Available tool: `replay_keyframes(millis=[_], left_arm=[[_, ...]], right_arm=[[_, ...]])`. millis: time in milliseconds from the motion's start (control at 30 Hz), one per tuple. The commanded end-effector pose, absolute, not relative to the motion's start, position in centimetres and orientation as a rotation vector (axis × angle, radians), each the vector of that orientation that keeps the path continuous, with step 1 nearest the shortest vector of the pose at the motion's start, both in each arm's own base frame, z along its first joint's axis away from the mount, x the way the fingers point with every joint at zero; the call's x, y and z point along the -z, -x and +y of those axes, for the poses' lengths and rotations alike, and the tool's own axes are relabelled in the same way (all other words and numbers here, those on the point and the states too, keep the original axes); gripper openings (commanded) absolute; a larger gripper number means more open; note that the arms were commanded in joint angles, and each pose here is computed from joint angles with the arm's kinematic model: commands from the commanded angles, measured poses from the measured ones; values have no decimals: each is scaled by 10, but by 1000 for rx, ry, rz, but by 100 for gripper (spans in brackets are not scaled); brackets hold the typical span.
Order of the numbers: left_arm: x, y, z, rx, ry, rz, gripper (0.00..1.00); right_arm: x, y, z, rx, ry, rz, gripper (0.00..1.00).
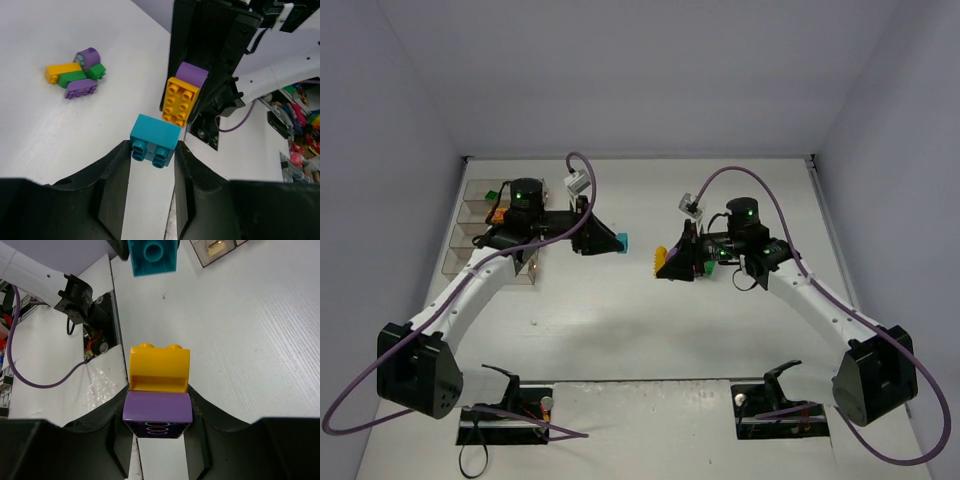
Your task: Sort the legos into containers by color
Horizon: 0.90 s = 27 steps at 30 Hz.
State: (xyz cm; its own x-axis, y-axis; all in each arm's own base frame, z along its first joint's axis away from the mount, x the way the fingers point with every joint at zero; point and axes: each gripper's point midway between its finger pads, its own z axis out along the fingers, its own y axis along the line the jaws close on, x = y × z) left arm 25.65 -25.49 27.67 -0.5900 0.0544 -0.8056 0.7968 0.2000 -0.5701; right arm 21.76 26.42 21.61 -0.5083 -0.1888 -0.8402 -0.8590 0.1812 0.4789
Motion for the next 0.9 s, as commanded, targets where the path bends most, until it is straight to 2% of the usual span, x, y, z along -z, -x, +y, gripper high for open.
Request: replay_keyframes(millis=[0, 100, 200, 233, 267, 367, 600, 867], left_arm=[[-296, -274, -233, 1296, -753, 1746, 0], [-271, -321, -181, 1056, -402, 1910, 0], [-239, -360, -103, 641, 13, 2070, 0], [-236, -357, -99, 636, 32, 2101, 0], [-227, -366, -69, 453, 157, 2126, 0], [-209, -368, -24, 238, 384, 2187, 0], [-184, -381, 24, -16, 521, 2234, 0], [-152, -404, 39, -63, 518, 2334, 0]], right_arm=[[-237, -220, 261, -1307, 1007, 1731, 0], [-235, -227, 259, -1264, 972, 1758, 0], [-232, -232, 257, -1225, 945, 1778, 0], [-232, -232, 257, -1225, 945, 1778, 0], [-232, -232, 256, -1222, 942, 1779, 0], [-232, -233, 255, -1206, 934, 1784, 0], [-245, -230, 252, -1180, 922, 1750, 0], [-244, -225, 247, -1157, 912, 1750, 0]])
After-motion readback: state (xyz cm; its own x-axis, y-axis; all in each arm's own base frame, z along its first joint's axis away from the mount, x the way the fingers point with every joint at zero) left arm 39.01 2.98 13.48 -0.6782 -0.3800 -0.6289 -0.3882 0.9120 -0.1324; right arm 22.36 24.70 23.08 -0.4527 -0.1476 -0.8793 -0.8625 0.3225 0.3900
